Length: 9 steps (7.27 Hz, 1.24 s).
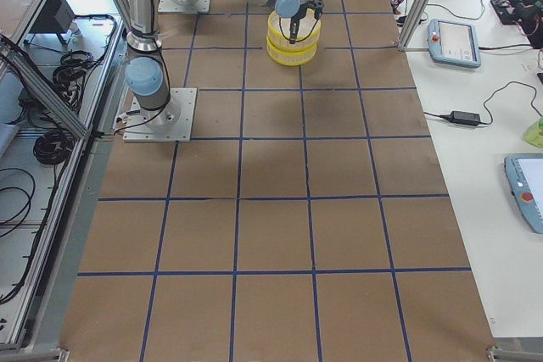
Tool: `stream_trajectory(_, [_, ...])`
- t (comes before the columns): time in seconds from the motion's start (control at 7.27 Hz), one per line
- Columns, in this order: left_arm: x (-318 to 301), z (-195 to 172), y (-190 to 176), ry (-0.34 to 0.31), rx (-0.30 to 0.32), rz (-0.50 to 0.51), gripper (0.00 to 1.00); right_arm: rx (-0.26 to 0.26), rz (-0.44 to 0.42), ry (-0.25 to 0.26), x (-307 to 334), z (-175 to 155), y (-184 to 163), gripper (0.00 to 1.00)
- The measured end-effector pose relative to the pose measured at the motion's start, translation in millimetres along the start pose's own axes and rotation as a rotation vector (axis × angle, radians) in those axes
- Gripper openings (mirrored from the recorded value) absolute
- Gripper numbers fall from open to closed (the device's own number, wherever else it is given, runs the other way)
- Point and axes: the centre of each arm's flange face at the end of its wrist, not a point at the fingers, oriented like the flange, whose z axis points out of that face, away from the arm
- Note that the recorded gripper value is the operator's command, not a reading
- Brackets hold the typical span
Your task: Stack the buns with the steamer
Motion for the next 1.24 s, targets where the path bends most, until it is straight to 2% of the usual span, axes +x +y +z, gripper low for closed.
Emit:
stream_trajectory(0.28, [0.0,-0.3,0.3,-0.002,-0.001,-0.008,0.19,-0.003,0.001,0.005,0.1,4.1,0.2,0.08])
stream_trajectory(0.55, [0.9,-10.3,-3.1,-0.012,0.019,-0.027,0.17,-0.006,0.002,0.0,-0.6,5.1,0.2,0.08])
stream_trajectory(0.83, [3.0,-48.1,-7.3,-0.032,0.068,-0.03,0.17,-0.006,0.003,-0.005,-1.1,5.2,0.0,0.1])
stream_trajectory(0.96, [4.2,-70.8,-6.4,-0.036,0.078,-0.03,0.17,-0.006,0.003,-0.006,-1.1,5.3,0.0,0.47])
stream_trajectory(1.1, [6.1,-90.6,-4.7,-0.037,0.084,-0.028,0.17,-0.006,0.003,-0.004,-1.0,5.6,-0.1,0.95])
stream_trajectory(1.24, [8.3,-106.5,-3.3,-0.037,0.089,-0.026,0.17,-0.006,0.003,0.0,-0.8,6.0,-0.3,1.0])
